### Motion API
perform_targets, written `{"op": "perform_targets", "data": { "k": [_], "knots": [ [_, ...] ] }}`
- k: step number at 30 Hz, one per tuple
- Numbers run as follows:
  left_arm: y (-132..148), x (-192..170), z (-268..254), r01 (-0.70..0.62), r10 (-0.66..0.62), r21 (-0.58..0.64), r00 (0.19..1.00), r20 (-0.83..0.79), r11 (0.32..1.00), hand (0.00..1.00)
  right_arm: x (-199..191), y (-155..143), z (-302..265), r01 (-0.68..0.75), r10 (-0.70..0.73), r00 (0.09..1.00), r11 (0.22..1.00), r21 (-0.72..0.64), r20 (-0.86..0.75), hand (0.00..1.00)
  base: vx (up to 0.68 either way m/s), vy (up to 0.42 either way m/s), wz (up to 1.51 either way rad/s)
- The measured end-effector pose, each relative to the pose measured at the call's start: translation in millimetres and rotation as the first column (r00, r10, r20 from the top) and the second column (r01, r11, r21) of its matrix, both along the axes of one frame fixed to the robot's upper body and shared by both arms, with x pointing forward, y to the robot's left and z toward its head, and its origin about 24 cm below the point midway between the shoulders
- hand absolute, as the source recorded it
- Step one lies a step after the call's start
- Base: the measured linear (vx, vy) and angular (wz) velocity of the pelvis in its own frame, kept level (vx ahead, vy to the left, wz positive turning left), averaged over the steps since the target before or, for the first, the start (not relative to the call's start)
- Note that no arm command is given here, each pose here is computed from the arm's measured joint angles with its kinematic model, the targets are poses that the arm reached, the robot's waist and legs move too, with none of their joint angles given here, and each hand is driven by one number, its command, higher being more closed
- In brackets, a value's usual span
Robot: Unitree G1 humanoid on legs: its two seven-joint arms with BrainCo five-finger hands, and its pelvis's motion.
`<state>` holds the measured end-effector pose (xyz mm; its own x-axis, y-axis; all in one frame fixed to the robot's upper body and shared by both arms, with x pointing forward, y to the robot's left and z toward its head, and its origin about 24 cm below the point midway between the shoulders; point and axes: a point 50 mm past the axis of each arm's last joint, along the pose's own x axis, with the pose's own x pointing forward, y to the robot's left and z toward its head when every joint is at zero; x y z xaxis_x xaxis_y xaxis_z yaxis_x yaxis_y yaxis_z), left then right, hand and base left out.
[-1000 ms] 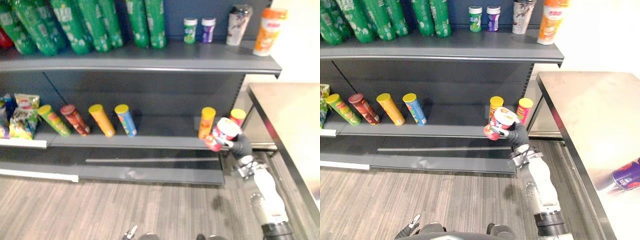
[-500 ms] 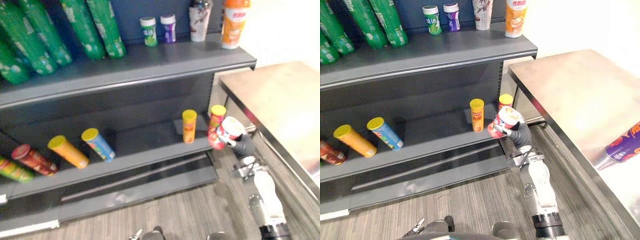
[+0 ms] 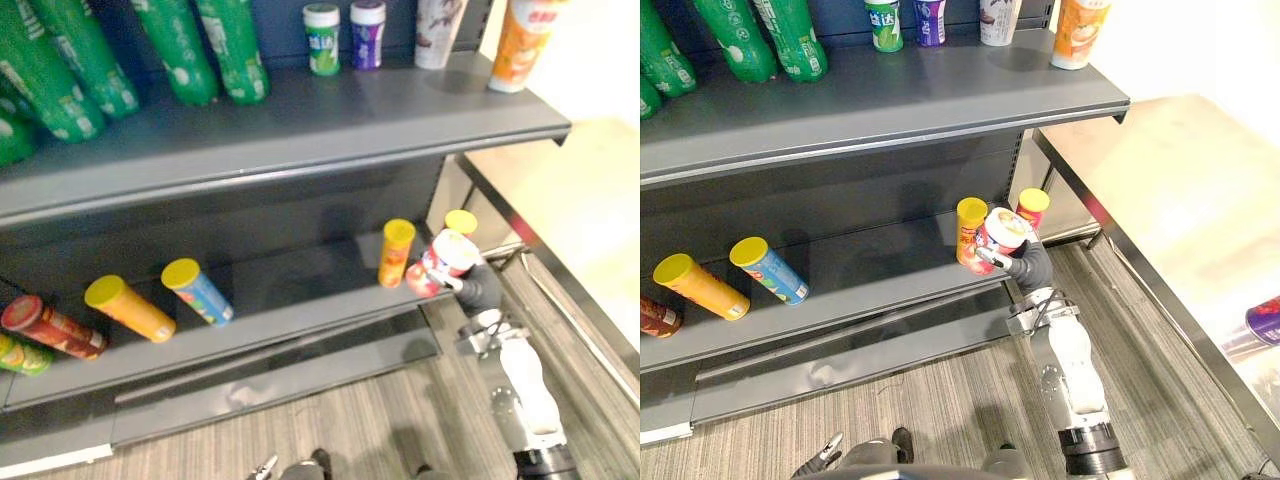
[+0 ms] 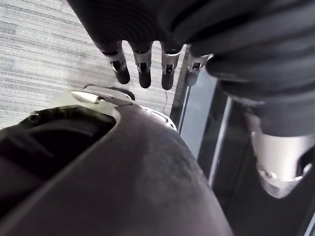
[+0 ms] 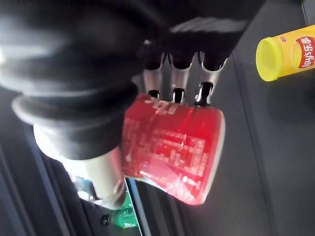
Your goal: Put the gum and the chips on the shelf.
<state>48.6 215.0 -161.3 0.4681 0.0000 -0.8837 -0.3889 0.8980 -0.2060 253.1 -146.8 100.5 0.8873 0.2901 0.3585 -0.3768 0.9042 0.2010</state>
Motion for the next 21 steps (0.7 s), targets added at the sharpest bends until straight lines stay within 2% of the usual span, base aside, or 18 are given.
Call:
{"op": "perform_targets", "data": {
  "k": [9,13,17,21],
  "knots": [
    [2.1,-4.4,0.4,-0.003,0.003,0.012,1.000,-0.007,1.000,0.00,2.1,-0.4,-2.8,0.006,-0.006,1.000,1.000,-0.012,0.011,1.00,-0.04,0.041,0.15],
    [9.0,-13.4,0.8,-0.017,0.019,0.040,0.999,-0.032,0.999,0.00,1.1,20.1,-4.4,-0.050,0.050,0.999,0.999,-0.002,0.010,1.00,0.11,0.090,-0.06],
    [12.0,-14.5,1.0,-0.069,0.071,0.049,0.997,-0.034,0.996,0.00,8.4,46.3,11.7,-0.148,0.147,0.986,0.989,0.011,0.077,1.00,0.11,0.022,-0.32],
    [12.7,-7.6,2.4,-0.085,0.085,0.052,0.996,-0.013,0.995,0.00,13.0,48.8,11.8,-0.147,0.146,0.987,0.989,0.014,0.071,1.00,0.16,-0.066,0.16]
  ]
}}
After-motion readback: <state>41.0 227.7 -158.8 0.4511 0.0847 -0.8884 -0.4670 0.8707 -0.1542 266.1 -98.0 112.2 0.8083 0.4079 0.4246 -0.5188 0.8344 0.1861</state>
